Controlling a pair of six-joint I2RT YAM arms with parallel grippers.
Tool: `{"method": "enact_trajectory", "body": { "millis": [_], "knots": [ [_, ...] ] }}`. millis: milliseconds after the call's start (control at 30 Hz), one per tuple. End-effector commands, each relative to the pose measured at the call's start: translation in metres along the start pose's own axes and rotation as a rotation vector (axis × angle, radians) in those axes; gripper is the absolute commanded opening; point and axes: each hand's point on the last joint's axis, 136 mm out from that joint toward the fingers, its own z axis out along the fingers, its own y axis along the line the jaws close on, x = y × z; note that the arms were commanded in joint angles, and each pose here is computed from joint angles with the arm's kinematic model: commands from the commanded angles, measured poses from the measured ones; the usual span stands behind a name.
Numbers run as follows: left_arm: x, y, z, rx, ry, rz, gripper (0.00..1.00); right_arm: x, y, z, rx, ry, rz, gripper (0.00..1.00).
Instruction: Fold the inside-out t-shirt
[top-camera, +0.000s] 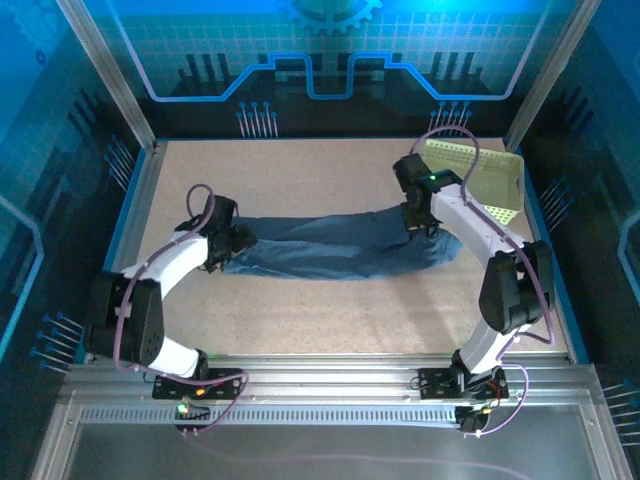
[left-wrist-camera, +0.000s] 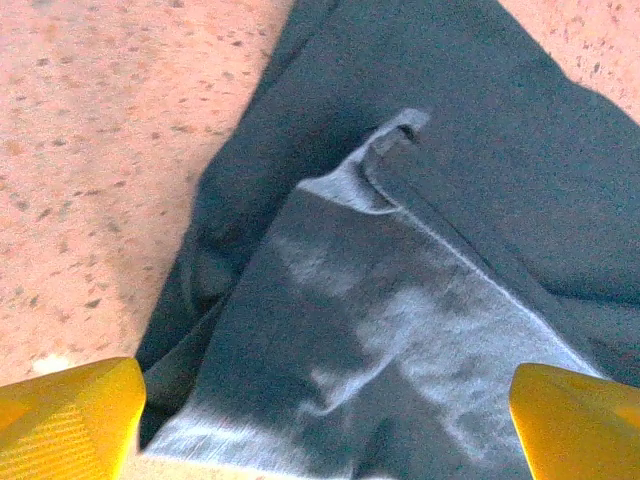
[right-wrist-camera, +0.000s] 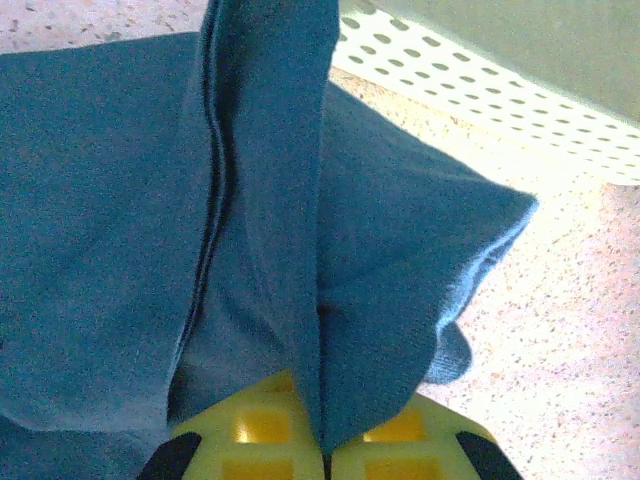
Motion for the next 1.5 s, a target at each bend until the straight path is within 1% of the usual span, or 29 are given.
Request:
{"method": "enact_trajectory", "body": {
  "millis": [0, 100, 267, 367, 467, 533, 633, 700, 800, 900, 967, 1033, 1067, 1133, 1233, 1333, 1467],
  "knots": [
    [0.01, -0.008, 0.012, -0.011, 0.071, 0.068, 0.94, -0.001, -0.004, -0.012, 0.079, 0.013, -0.07, 0.0],
    [0.025, -0.008, 0.023, -0.062, 0.097, 0.111, 0.94, -0.005, 0.0, -0.02, 0.088, 0.006, -0.089, 0.0],
    [0.061, -0.002, 0.04, -0.116, 0.172, 0.149, 0.93, -0.013, 0.004, -0.033, 0.11, -0.012, -0.121, 0.0],
    [0.081, -0.009, 0.035, -0.12, 0.175, 0.185, 0.92, -0.02, 0.0, -0.04, 0.127, -0.025, -0.129, 0.0],
    [0.105, -0.018, 0.023, -0.095, 0.177, 0.206, 0.92, -0.028, -0.006, -0.048, 0.153, -0.043, -0.138, 0.0],
    [0.12, -0.021, 0.014, -0.103, 0.178, 0.229, 0.92, -0.034, -0.01, -0.054, 0.166, -0.055, -0.15, 0.0],
    [0.133, -0.026, 0.002, -0.077, 0.169, 0.231, 0.92, -0.042, -0.009, -0.063, 0.178, -0.077, -0.188, 0.0],
    [0.13, -0.022, -0.007, -0.065, 0.146, 0.209, 0.92, -0.046, -0.002, -0.069, 0.186, -0.091, -0.237, 0.0],
    [0.108, -0.013, -0.022, -0.044, 0.06, 0.169, 0.93, -0.049, 0.015, -0.076, 0.185, -0.089, -0.298, 0.0],
    [0.085, -0.001, -0.03, -0.001, 0.013, 0.089, 0.93, -0.05, 0.04, -0.084, 0.175, -0.09, -0.347, 0.0],
    [0.073, 0.005, -0.029, 0.024, 0.015, 0.047, 0.93, -0.051, 0.058, -0.092, 0.156, -0.099, -0.371, 0.0],
    [0.067, 0.004, -0.024, 0.04, 0.026, 0.047, 0.92, -0.051, 0.08, -0.099, 0.12, -0.104, -0.382, 0.0],
    [0.066, 0.004, -0.022, 0.036, 0.033, 0.048, 0.91, -0.051, 0.089, -0.103, 0.098, -0.105, -0.385, 0.0],
    [0.068, 0.003, -0.016, 0.03, 0.051, 0.055, 0.86, -0.049, 0.11, -0.109, 0.051, -0.106, -0.384, 0.0],
    [0.072, 0.003, -0.008, 0.039, 0.059, 0.039, 0.81, -0.042, 0.143, -0.118, -0.06, -0.093, -0.366, 0.0],
    [0.08, 0.005, 0.002, 0.049, 0.075, 0.023, 0.76, -0.031, 0.178, -0.123, -0.21, -0.075, -0.334, 0.0],
    [0.088, 0.005, 0.013, 0.053, 0.111, 0.017, 0.67, -0.018, 0.213, -0.128, -0.324, -0.051, -0.309, 0.0]
  ]
}}
